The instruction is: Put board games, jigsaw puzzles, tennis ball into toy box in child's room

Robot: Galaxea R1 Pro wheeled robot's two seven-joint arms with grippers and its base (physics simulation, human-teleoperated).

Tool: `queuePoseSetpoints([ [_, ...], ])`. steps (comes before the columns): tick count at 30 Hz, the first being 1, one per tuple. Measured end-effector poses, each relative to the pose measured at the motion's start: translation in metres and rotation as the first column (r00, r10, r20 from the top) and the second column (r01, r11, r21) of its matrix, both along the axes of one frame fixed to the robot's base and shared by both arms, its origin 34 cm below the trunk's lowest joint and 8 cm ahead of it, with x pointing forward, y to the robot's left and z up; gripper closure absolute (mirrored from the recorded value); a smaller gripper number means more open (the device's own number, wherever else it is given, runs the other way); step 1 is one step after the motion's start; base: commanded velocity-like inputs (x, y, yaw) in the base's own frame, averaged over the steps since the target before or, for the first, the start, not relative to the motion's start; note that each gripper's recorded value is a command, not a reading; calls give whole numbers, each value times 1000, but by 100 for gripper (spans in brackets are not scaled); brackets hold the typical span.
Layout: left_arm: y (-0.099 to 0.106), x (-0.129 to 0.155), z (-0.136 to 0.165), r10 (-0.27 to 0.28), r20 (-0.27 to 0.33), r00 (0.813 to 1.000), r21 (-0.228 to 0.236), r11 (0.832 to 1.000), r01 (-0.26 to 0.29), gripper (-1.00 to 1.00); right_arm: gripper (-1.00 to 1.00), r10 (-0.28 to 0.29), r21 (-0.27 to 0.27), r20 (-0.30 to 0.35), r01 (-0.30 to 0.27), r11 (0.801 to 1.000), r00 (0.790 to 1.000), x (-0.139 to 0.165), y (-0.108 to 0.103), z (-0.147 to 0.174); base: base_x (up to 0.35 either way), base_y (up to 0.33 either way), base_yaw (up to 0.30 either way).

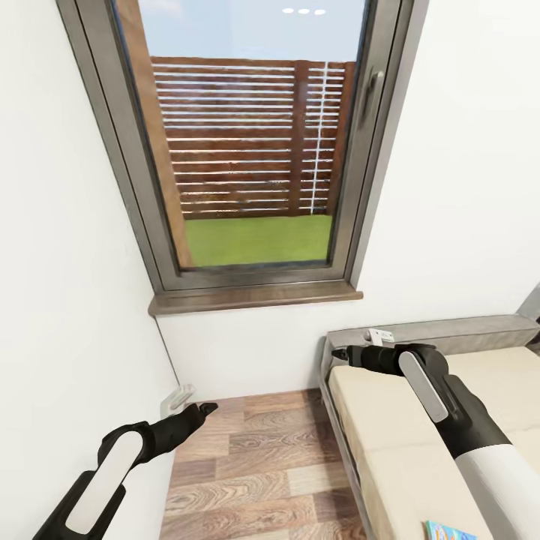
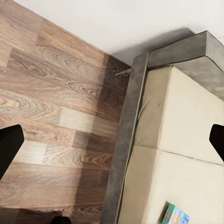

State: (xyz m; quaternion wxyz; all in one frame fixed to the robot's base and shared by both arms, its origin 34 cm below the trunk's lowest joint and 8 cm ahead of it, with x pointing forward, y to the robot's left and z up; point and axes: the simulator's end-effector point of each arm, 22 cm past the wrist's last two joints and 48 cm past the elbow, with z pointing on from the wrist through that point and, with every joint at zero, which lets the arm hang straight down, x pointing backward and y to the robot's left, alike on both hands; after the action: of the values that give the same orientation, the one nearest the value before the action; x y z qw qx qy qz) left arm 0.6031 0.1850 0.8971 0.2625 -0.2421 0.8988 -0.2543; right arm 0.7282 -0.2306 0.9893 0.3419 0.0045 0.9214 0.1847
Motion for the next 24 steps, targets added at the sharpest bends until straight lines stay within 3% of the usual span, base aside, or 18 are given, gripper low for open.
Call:
queuePoseSetpoints([
  [24,-1,0,0,-1,1,1000,0,1000,1,-100,-100,0,0,0,0,1000,1000,0,0,0,0,10,-3],
])
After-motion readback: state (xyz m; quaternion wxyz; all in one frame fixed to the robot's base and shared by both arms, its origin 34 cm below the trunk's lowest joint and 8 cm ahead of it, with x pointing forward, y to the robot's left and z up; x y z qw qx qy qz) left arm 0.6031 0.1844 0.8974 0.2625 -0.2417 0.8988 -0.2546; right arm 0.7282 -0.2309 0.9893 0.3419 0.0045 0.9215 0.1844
